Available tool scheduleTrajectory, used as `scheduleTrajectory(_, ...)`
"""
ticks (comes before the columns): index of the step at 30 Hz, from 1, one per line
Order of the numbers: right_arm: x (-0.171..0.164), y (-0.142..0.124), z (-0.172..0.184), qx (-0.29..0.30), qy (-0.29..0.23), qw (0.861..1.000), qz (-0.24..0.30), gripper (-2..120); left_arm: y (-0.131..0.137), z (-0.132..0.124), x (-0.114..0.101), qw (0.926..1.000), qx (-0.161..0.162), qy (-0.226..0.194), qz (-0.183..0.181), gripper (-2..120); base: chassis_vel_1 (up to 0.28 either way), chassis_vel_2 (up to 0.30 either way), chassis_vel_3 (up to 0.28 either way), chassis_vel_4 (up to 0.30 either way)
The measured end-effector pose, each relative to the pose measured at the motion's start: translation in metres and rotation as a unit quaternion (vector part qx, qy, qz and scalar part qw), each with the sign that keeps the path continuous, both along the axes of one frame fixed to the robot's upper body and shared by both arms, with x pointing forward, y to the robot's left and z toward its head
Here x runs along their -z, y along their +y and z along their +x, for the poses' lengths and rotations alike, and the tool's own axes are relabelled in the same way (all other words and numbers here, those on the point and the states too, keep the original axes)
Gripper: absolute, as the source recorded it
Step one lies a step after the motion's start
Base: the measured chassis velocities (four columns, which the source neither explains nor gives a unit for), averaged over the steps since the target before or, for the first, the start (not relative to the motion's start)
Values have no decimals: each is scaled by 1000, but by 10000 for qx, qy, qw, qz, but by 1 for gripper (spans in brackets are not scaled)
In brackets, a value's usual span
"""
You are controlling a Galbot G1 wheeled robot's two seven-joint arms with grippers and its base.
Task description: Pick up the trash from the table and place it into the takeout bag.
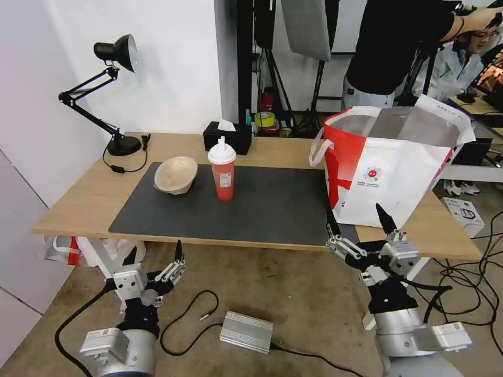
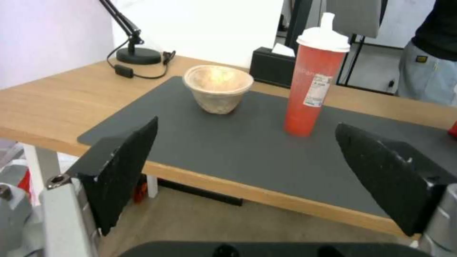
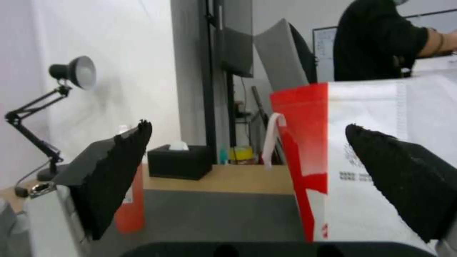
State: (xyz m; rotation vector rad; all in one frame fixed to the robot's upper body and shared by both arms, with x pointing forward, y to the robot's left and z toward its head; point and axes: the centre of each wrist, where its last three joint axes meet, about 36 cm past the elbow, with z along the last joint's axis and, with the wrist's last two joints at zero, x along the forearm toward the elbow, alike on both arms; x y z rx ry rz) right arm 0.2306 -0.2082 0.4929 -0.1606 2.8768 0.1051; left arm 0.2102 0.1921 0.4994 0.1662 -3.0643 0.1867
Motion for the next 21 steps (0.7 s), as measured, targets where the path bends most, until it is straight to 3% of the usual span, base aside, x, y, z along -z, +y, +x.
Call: scheduleTrajectory(21,13,7,-25,509,687,9961,-196,100,1,0,0,10000,1,0,9,100,0,0,0,0)
